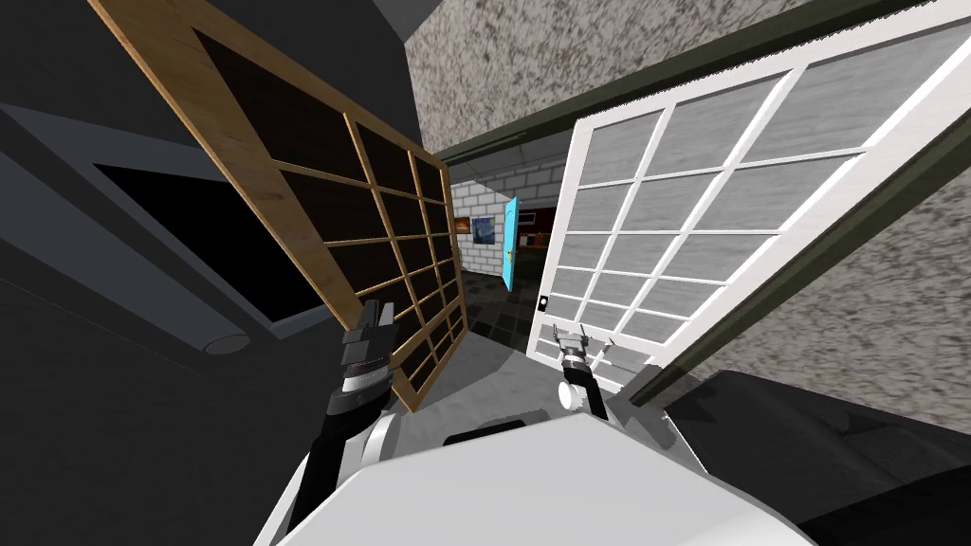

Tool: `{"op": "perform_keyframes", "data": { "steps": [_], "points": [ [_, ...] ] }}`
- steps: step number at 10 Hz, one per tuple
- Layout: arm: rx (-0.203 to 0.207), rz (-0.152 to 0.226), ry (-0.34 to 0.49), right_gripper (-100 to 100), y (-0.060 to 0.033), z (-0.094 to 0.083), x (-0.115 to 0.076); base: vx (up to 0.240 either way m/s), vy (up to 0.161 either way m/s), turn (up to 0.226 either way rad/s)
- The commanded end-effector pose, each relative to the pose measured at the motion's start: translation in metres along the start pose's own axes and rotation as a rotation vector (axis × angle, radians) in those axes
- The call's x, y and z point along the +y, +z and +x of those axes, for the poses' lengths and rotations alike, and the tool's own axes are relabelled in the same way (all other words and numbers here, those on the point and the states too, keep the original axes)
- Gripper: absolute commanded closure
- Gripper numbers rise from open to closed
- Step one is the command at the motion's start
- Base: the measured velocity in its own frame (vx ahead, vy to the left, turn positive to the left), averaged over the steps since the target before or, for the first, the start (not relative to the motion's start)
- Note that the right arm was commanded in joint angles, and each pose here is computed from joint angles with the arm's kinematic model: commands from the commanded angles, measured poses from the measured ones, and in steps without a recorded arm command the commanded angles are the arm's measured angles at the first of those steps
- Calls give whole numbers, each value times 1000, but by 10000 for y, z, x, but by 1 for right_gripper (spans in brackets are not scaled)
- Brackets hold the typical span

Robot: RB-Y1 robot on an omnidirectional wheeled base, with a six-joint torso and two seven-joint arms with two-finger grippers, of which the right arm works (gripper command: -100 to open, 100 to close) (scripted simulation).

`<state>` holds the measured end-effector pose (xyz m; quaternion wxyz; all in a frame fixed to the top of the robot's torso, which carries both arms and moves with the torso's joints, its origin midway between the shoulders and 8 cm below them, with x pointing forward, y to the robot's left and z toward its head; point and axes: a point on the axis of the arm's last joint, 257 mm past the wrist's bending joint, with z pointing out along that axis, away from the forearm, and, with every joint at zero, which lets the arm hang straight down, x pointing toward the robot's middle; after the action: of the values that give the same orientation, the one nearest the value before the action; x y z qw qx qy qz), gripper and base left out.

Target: Pull the door open

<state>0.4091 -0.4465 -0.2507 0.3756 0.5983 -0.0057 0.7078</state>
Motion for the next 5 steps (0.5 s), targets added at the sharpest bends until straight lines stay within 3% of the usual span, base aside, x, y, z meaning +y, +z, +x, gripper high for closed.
{"op": "perform_keyframes", "data": {
  "steps": [1, 5],
  "points": [
    [-31, -9, 42, -100, -34, -140, 12, 82, -61, 134],
    [-104, -36, 136, -100, -133, -482, 5, 88, -51, 107]
  ]
}}
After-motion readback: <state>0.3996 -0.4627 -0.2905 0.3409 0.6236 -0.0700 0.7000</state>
